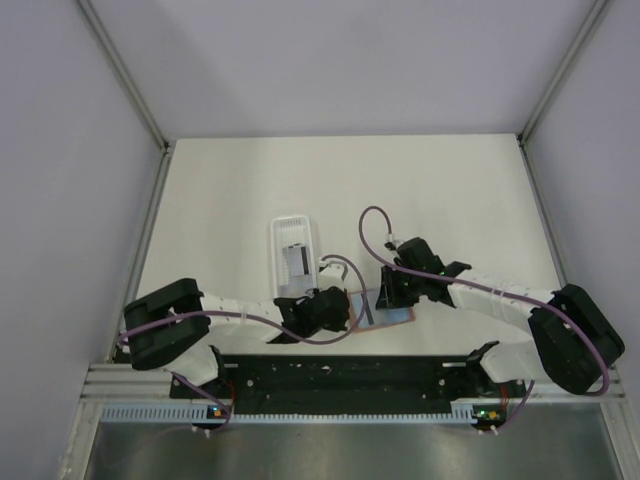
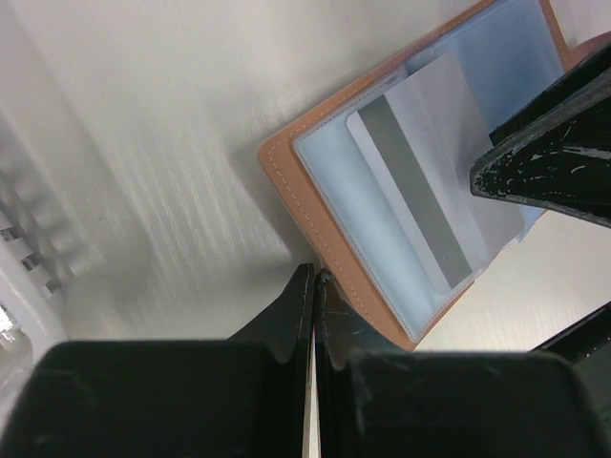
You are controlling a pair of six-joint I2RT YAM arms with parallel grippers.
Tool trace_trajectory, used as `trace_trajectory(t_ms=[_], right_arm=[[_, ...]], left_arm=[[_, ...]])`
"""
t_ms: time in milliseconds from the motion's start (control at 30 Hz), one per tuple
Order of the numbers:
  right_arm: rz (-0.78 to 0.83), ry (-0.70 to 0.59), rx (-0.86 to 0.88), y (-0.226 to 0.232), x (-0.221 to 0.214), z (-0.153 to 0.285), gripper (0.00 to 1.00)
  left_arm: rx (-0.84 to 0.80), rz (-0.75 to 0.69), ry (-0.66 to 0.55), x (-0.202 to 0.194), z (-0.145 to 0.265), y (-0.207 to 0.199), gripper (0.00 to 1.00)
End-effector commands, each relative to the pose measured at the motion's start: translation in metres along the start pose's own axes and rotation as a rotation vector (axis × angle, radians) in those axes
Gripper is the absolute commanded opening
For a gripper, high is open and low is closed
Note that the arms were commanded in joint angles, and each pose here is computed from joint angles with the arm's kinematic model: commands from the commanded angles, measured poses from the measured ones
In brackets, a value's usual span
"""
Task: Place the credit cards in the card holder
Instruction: Insert the credit card into the card holder.
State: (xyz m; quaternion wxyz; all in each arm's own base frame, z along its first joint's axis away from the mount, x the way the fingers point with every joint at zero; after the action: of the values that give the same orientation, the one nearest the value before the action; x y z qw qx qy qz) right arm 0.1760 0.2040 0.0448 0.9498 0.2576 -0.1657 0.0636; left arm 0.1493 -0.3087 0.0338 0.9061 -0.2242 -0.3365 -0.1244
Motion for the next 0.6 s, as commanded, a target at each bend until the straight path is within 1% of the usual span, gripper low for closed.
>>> trace_trajectory(t_ms=[0,267,467,567], right_arm=[[0.042,-0.025,0.076,0.022,0.011,0.000,0.27],[0.041,-0.005,0.132,0.031,0.008,-0.004,0.25],[0.036,0.000,0.180,0.039,0.007,-0.005,0.22],[0.040,-0.006,0.194,0.042,0.009,-0.003,0.22]], left_arm=[[0.014,-0.026,0.052,-0.011,-0.005,0.002,0.00],[0.014,-0.029,0.059,-0.013,-0.007,0.002,0.00],[0.014,-0.031,0.061,-0.013,-0.007,0.002,0.00],[0.017,-0.031,0.060,-0.013,-0.007,0.002,0.00]])
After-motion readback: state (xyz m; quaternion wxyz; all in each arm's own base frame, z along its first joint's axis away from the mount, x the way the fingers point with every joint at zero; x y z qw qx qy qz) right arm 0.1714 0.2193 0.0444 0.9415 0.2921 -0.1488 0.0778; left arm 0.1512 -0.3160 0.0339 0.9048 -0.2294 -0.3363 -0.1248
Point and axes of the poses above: each gripper's point midway between its finger pads, its own z axis back along the fingers, its own y axis along the line the jaws close on, x = y × z, the point moved 2 cm from there along z, back along the fingers, and after that the axes turned 4 degrees about -z, right-handed, at the moved point
